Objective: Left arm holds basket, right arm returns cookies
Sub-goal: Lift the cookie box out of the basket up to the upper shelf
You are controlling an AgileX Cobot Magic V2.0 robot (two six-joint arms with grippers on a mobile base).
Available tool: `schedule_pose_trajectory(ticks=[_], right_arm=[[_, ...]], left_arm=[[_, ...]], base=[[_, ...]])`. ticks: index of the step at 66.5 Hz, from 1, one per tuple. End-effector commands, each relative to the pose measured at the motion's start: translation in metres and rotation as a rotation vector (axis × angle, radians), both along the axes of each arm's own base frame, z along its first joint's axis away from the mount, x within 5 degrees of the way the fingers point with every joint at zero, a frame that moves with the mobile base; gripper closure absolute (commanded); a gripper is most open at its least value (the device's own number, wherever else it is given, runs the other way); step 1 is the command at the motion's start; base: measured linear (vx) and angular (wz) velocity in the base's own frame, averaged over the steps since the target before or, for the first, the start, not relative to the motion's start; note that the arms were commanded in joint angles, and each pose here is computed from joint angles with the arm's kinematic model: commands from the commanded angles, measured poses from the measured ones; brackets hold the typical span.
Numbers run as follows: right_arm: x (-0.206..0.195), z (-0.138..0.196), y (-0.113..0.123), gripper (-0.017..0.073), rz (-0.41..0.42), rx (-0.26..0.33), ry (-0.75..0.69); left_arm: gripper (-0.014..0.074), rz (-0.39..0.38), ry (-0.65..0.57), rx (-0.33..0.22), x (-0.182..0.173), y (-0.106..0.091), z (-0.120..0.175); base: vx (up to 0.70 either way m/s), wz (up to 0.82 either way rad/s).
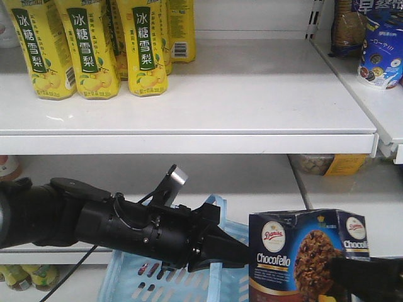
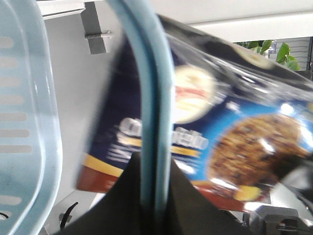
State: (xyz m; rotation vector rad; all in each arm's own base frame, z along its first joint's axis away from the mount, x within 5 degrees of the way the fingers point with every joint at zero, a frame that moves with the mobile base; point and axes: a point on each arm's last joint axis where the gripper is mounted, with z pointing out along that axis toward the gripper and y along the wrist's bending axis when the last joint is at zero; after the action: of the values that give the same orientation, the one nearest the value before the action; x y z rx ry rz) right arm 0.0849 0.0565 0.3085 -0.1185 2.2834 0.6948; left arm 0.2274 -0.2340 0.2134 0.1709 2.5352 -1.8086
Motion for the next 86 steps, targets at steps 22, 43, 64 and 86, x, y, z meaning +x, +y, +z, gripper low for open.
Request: schedule_pose_trajectory(ticks=[22, 43, 64, 86], right_arm=[[-0.054, 0.128, -0.028, 0.0314, -0.064, 0.07, -0.483], [-0.001, 0.156, -0.022, 0.0314, -0.16, -0.009, -0.807], [0.091, 0.153, 0.004, 0.0314, -0.211, -0.068, -0.959], [0.183, 0.089, 0.035, 0.0314, -0.178, -0.178, -0.802]], left_arm=[[0.06, -0.004, -0.04, -0.117, -0.001, -0.002, 0.029], [0.06, -0.004, -0.04, -0.117, -0.001, -0.002, 0.029], [0.06, -0.004, -0.04, -0.117, -0.001, -0.002, 0.029], [0.06, -0.004, -0.04, -0.117, -0.001, -0.002, 0.029]], base=[[0.0, 0.0], [0.0, 0.0], [0.0, 0.0], [0.0, 0.0]])
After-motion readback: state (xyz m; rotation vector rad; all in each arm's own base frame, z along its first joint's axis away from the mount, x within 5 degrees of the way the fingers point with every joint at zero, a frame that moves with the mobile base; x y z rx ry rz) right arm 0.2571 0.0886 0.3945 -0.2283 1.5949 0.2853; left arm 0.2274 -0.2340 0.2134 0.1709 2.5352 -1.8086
